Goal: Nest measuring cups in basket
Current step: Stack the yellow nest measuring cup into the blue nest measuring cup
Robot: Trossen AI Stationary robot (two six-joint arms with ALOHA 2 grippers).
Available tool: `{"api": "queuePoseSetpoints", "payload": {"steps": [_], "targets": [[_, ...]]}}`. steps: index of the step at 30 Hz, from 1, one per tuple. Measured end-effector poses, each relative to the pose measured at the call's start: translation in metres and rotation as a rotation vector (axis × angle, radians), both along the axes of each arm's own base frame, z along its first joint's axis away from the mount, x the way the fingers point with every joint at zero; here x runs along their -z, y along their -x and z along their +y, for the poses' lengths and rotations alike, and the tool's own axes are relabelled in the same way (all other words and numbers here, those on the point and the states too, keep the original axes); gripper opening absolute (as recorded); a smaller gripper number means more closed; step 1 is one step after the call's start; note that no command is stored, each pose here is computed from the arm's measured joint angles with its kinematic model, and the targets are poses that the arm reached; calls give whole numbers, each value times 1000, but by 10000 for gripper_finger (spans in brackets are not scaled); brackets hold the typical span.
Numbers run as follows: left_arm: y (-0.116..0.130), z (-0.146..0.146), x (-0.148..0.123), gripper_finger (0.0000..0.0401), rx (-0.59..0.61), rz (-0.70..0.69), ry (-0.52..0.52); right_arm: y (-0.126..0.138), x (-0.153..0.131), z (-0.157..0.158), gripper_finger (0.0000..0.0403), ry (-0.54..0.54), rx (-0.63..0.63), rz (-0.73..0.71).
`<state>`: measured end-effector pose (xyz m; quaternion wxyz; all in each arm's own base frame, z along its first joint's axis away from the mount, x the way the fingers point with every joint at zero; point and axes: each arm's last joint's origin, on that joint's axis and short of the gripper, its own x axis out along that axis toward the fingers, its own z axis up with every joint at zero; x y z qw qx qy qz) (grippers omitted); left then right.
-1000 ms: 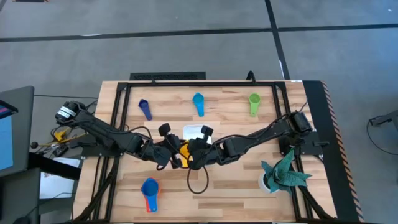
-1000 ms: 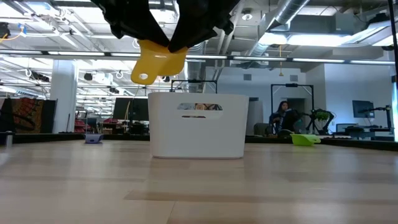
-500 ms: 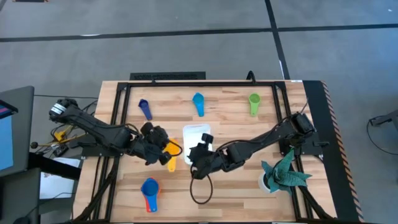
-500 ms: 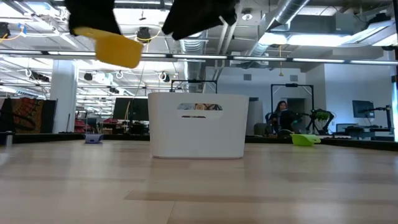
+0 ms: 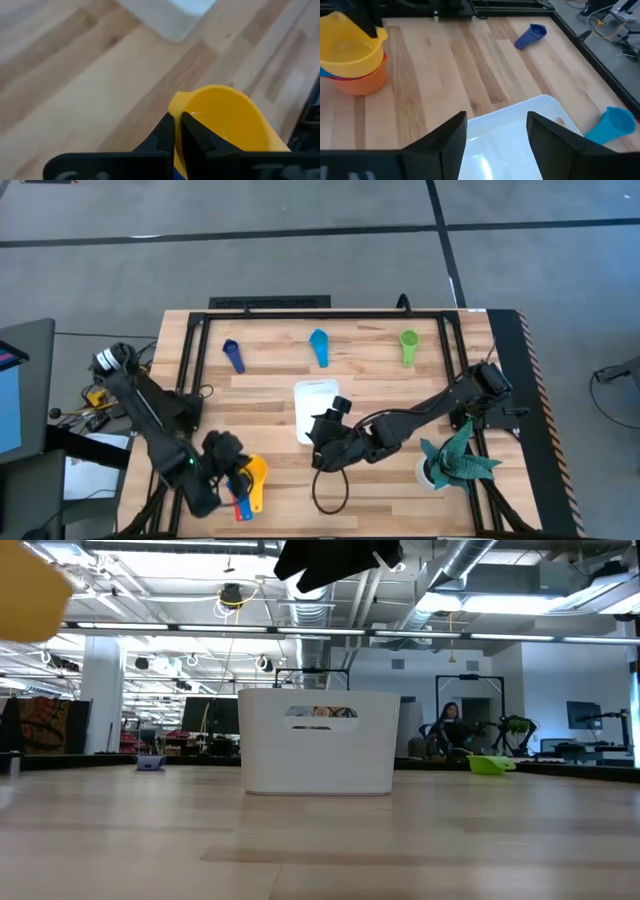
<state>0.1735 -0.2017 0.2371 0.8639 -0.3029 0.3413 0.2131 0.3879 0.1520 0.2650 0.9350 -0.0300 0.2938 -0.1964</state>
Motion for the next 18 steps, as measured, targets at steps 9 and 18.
{"api": "queuePoseSetpoints", "payload": {"steps": [9,18], "targets": [[10,-25,31,0,-23,113,50,-2,0,-4,223,-12,10,-5],[21,-30,17,0,13,146,-6,-5,0,-9,221,-28,25,-14]]}}
